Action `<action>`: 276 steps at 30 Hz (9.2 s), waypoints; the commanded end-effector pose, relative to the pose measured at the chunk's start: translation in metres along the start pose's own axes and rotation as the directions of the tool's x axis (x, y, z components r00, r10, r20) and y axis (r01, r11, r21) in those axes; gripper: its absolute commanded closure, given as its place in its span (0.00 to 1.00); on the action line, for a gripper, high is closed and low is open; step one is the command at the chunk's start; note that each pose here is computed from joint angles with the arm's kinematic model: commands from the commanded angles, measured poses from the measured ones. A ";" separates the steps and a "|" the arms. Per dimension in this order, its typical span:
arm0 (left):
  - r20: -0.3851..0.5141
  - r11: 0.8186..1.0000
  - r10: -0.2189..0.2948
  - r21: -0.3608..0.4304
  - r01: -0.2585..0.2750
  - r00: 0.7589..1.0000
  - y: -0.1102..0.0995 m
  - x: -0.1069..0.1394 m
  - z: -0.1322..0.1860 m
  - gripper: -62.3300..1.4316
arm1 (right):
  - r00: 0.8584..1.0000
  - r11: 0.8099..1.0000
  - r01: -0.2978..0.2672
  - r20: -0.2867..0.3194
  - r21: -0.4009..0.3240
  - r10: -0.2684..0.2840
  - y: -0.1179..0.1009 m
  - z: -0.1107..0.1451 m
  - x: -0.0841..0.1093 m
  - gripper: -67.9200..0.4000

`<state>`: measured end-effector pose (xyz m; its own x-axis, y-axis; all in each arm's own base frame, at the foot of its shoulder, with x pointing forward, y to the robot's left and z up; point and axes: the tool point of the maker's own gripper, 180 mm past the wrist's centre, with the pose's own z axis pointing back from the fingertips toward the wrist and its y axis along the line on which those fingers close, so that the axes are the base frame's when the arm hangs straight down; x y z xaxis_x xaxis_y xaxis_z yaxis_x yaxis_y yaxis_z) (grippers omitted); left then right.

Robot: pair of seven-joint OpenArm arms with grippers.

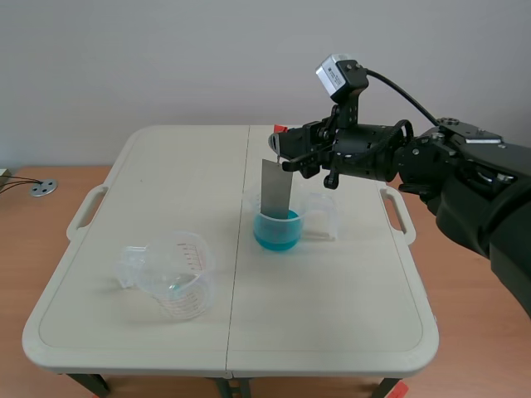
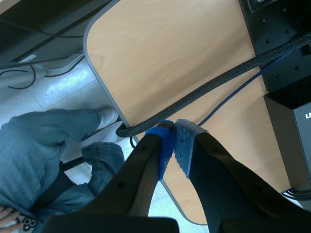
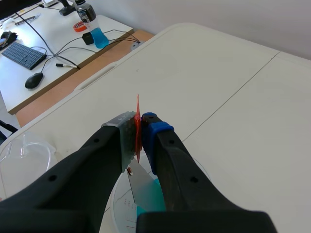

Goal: Hold the metal plate by the orange handle, dip it into the blue solution, take it out and point at it, then put the plate back in the beaker on the left.
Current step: 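Hold the plate still in the solution, then raise the plate and point at it, then put the plate into the left beaker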

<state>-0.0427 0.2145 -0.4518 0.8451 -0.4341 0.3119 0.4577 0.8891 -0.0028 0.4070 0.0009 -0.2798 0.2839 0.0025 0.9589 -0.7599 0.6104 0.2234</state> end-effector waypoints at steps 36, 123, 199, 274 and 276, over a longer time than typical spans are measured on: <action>0.010 1.000 0.001 -0.006 -0.001 1.000 -0.003 0.003 0.001 0.95 | 0.995 0.999 -0.040 0.088 0.003 0.040 -0.007 0.012 0.037 0.98; 0.797 0.865 -0.354 0.081 0.494 0.490 0.009 0.441 0.051 0.95 | 0.949 0.969 -0.202 0.274 0.139 0.159 0.059 0.044 0.159 0.98; 0.462 0.862 -0.397 0.484 0.149 0.793 0.171 0.275 0.064 0.95 | 0.951 0.970 -0.197 0.268 0.140 0.154 0.059 0.044 0.156 0.98; -0.050 0.993 0.106 -0.042 -0.108 0.993 -0.030 -0.006 -0.005 0.95 | 0.963 0.846 -0.219 0.246 0.485 0.109 0.179 0.020 0.136 0.98; -0.064 0.993 0.105 -0.042 -0.108 0.992 -0.030 -0.008 -0.005 0.95 | 0.965 0.841 -0.215 0.243 0.497 0.104 0.183 0.019 0.134 0.98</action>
<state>-0.0623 0.1942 -0.4612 0.9051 -0.3487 0.2435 0.3748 0.9245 -0.0691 0.2974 0.0973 -0.1289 0.0970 -0.0831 0.9918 -0.9834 0.1454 0.1083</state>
